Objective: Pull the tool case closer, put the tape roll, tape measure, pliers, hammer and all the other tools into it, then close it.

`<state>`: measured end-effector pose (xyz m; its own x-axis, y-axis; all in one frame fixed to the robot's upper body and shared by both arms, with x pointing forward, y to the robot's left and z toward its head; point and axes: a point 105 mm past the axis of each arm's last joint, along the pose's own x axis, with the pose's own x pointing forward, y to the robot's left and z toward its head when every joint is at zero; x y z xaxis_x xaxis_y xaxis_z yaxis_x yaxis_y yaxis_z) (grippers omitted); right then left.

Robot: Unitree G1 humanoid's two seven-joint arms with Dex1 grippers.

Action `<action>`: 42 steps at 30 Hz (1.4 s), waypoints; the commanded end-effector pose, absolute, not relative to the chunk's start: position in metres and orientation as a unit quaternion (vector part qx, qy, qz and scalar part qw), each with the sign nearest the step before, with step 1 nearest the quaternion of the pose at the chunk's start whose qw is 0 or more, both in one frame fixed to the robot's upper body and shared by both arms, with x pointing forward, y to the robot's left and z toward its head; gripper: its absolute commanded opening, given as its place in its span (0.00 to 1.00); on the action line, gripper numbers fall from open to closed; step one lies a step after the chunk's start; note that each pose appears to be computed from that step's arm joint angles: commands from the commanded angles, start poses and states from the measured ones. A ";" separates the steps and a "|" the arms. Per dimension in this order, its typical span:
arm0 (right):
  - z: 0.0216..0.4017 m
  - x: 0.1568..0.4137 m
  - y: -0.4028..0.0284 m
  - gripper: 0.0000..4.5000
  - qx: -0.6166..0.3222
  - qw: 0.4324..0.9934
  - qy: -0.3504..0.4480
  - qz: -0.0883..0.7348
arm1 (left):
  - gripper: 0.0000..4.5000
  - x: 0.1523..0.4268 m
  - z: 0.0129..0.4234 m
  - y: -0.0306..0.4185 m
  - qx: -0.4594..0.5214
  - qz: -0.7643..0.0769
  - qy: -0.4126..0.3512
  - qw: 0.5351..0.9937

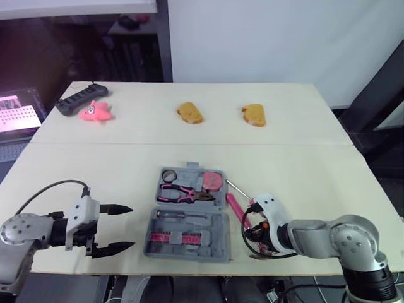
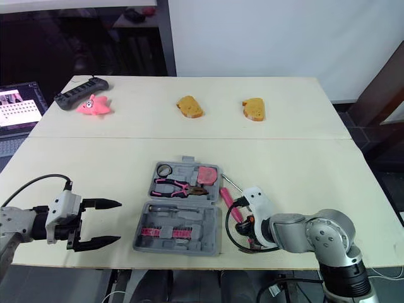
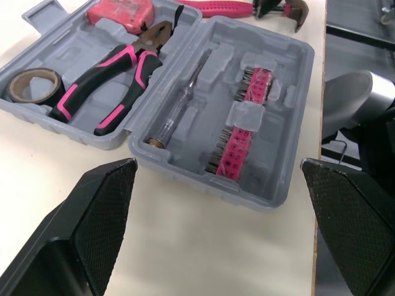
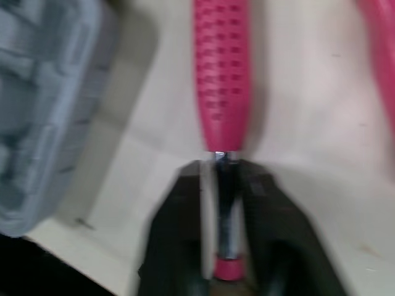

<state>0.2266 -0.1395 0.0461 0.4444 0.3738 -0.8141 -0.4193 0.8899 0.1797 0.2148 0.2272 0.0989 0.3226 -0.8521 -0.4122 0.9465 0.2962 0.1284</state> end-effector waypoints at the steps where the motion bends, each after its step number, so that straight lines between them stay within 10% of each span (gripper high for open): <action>1: 0.047 0.226 -0.142 0.61 -0.024 0.859 0.464 0.217 | 1.00 0.215 0.107 0.226 0.185 -0.568 0.121 0.793; 5: 0.071 0.221 -0.140 0.99 -0.052 0.889 0.397 0.223 | 1.00 0.215 0.108 0.228 0.185 -0.564 0.122 0.795; 21: 0.050 0.202 -0.144 0.99 -0.093 0.944 0.243 0.203 | 1.00 0.222 0.110 0.225 0.179 -0.572 0.124 0.791; 33: 0.008 0.191 -0.156 0.99 -0.088 0.933 0.298 0.179 | 1.00 0.223 0.113 0.225 0.185 -0.574 0.123 0.788; 42: 0.001 0.186 -0.153 0.14 -0.097 0.925 0.311 0.194 | 1.00 0.223 0.114 0.226 0.184 -0.571 0.123 0.790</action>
<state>0.1970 -0.1530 0.0162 0.7733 0.3038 -0.5565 -0.4146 0.9063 -0.0814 0.2231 0.2251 0.1064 0.3163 -0.8587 -0.4032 0.9486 0.2910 0.1244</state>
